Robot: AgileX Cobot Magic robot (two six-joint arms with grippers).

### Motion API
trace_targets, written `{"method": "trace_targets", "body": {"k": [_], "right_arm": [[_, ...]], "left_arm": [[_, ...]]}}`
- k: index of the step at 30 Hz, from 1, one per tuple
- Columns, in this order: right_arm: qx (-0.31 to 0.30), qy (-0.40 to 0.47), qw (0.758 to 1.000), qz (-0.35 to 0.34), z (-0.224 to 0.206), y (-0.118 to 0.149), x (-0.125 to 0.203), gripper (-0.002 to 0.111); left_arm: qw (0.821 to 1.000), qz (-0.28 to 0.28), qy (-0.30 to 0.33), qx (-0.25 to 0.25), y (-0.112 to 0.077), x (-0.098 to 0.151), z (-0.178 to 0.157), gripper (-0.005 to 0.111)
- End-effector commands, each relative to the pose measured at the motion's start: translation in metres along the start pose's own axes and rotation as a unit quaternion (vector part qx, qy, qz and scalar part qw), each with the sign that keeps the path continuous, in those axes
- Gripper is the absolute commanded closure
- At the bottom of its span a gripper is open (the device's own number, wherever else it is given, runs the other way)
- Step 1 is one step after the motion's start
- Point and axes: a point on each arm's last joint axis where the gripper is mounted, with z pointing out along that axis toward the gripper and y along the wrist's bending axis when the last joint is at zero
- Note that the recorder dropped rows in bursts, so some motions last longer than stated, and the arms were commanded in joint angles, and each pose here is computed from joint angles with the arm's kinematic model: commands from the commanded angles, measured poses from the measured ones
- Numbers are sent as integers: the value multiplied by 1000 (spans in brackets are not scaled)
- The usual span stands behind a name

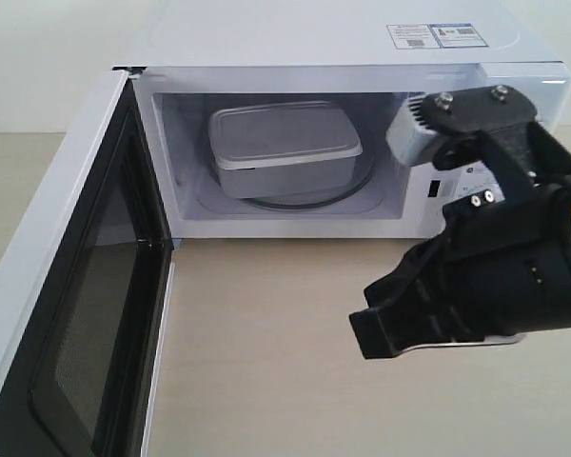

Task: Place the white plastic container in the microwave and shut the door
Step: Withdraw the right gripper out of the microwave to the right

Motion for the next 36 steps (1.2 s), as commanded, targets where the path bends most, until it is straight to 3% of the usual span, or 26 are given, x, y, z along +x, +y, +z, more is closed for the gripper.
{"method": "trace_targets", "body": {"k": [1, 5, 9, 14, 27, 31, 36], "right_arm": [[-4, -1, 1000, -5, -10, 1, 4, 108], [-4, 11, 1000, -5, -12, 1, 7, 108], [-4, 15, 1000, -5, -12, 1, 8, 108], [-3, 9, 1000, -8, -12, 1, 7, 108], [-6, -8, 1000, -9, -12, 1, 3, 108], [-6, -1, 1000, -12, -12, 1, 5, 108], [-5, 8, 1000, -15, -12, 1, 6, 108]], "left_arm": [[1000, 16, -1, -1, 0, 1, 0, 102], [1000, 17, -2, -1, 0, 1, 0, 102], [998, 68, -5, -9, 2, 0, 0, 102], [996, 80, -44, -7, 1, -7, 0, 102], [989, 72, -131, 7, -3, -23, -3, 102], [987, 16, -161, 20, -4, -28, -5, 102], [983, 14, -181, 25, -5, -31, -6, 102]]}}
